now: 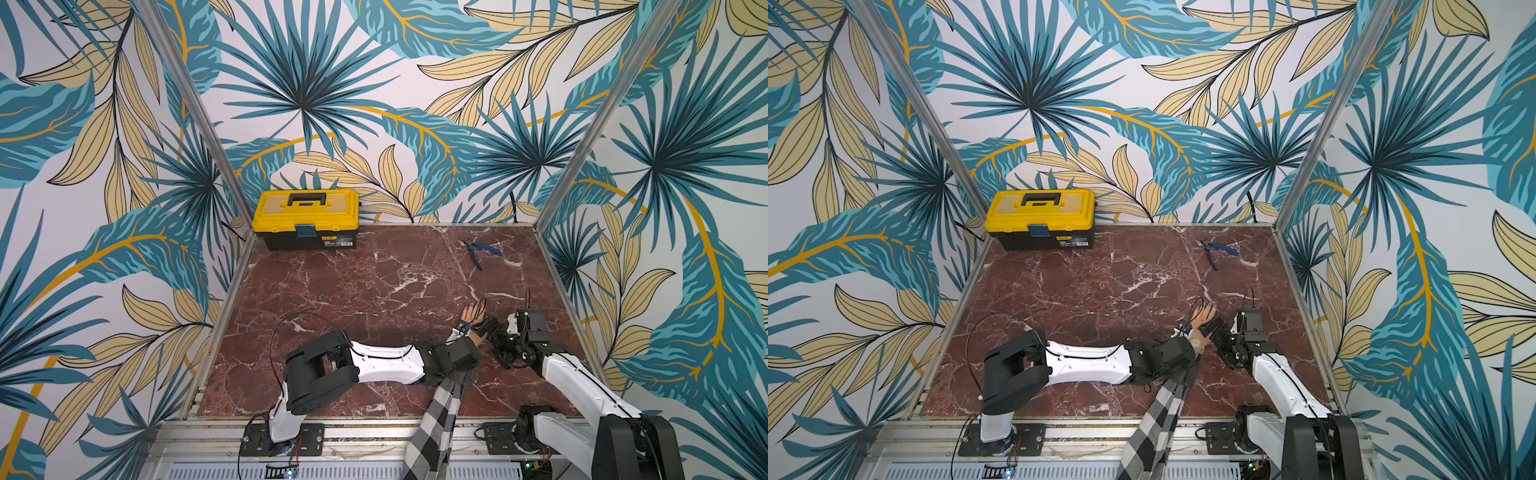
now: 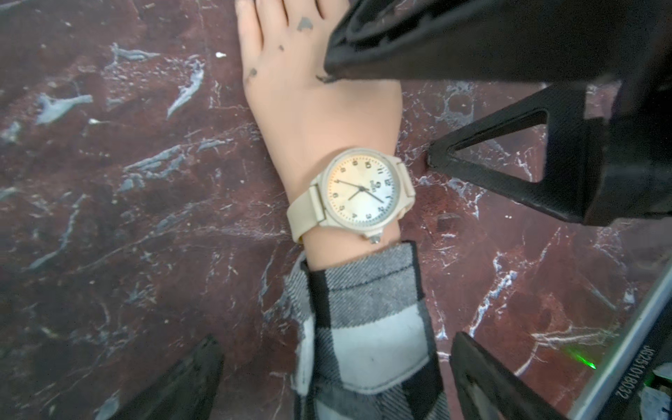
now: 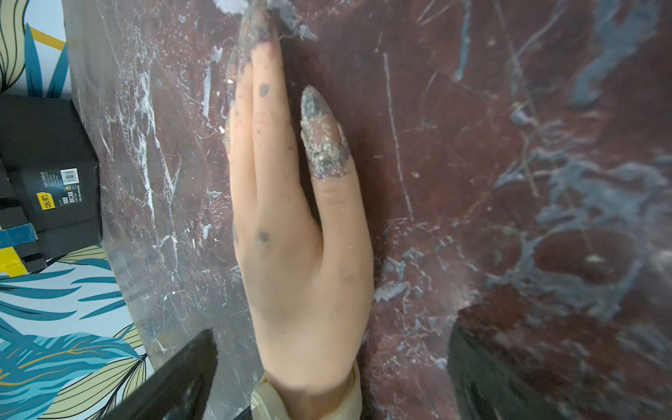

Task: Take off the watch
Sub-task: Adjust the hand at the center of the board.

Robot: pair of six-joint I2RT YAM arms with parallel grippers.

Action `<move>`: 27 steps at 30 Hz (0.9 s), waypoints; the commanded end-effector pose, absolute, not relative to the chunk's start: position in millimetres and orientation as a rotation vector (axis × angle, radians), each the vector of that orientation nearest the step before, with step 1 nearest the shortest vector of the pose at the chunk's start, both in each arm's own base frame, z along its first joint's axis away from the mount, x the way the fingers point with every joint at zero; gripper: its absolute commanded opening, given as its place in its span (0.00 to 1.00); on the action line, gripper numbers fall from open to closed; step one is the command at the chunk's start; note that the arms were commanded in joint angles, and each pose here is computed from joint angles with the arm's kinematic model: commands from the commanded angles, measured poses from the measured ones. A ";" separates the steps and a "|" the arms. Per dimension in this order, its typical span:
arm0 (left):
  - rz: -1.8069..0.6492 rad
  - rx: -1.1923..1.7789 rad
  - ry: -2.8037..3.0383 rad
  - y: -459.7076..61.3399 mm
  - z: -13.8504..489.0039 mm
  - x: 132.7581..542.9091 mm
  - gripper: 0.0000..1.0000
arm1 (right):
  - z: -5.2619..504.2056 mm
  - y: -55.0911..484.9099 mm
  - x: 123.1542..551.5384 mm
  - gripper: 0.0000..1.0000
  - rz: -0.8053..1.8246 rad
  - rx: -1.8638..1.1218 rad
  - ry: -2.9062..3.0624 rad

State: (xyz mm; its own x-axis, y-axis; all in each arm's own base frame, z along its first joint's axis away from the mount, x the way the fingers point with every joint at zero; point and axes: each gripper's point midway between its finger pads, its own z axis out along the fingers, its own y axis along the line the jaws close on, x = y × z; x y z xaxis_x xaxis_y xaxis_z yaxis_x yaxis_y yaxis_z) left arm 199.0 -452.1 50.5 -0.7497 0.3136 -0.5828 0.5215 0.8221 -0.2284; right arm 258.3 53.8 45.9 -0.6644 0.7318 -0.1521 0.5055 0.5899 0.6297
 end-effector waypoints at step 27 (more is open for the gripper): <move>-0.443 0.520 2.611 -410.3 11.0 205.7 0.99 | 60.5 80.8 298.5 0.63 1.131 0.783 2.151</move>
State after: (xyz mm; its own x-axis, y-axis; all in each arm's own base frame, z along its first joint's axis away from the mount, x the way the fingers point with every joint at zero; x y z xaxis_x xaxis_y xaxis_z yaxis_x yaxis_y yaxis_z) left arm 207.6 -438.6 34.7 -0.8040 0.2491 -0.5400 0.4536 0.8441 -0.2859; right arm 293.3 75.6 47.9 -0.6559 0.7300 -0.1921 0.3001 0.4857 0.8210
